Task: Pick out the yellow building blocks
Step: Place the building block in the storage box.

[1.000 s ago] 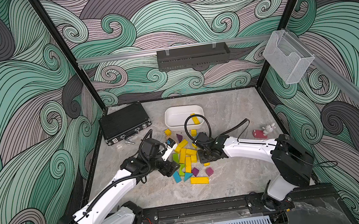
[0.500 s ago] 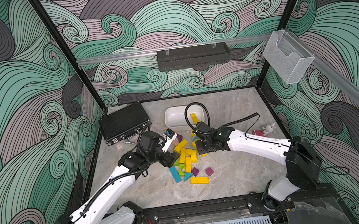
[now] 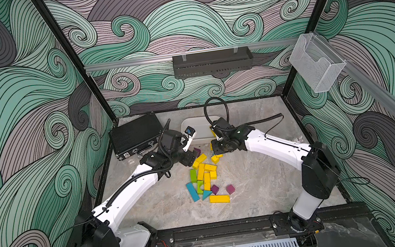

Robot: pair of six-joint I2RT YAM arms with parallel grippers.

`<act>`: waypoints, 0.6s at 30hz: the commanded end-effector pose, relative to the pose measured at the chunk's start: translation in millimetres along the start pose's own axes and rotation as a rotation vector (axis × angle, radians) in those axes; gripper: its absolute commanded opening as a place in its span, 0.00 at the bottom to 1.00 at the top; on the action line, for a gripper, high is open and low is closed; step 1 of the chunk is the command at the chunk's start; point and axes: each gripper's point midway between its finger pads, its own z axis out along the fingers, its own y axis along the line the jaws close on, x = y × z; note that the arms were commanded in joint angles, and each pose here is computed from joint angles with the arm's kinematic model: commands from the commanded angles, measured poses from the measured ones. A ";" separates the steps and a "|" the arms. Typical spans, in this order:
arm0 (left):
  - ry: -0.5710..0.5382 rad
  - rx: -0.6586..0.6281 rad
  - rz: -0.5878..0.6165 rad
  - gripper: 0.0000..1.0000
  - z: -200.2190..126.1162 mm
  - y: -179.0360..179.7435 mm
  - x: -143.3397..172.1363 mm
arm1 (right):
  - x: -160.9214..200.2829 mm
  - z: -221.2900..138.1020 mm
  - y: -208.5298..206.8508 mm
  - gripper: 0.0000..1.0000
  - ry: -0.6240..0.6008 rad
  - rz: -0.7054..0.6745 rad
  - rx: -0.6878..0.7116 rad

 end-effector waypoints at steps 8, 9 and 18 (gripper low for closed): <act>-0.091 -0.044 0.001 0.80 17.4 31.8 -44.4 | -47.2 26.7 12.8 0.14 -0.007 0.019 -0.044; -0.072 -0.053 -0.003 0.80 26.1 35.7 -42.0 | -51.6 30.7 13.8 0.14 -0.007 0.020 -0.046; -0.026 0.046 -0.099 0.78 58.4 54.5 -50.9 | -89.3 58.9 11.6 0.16 -0.025 0.042 -0.058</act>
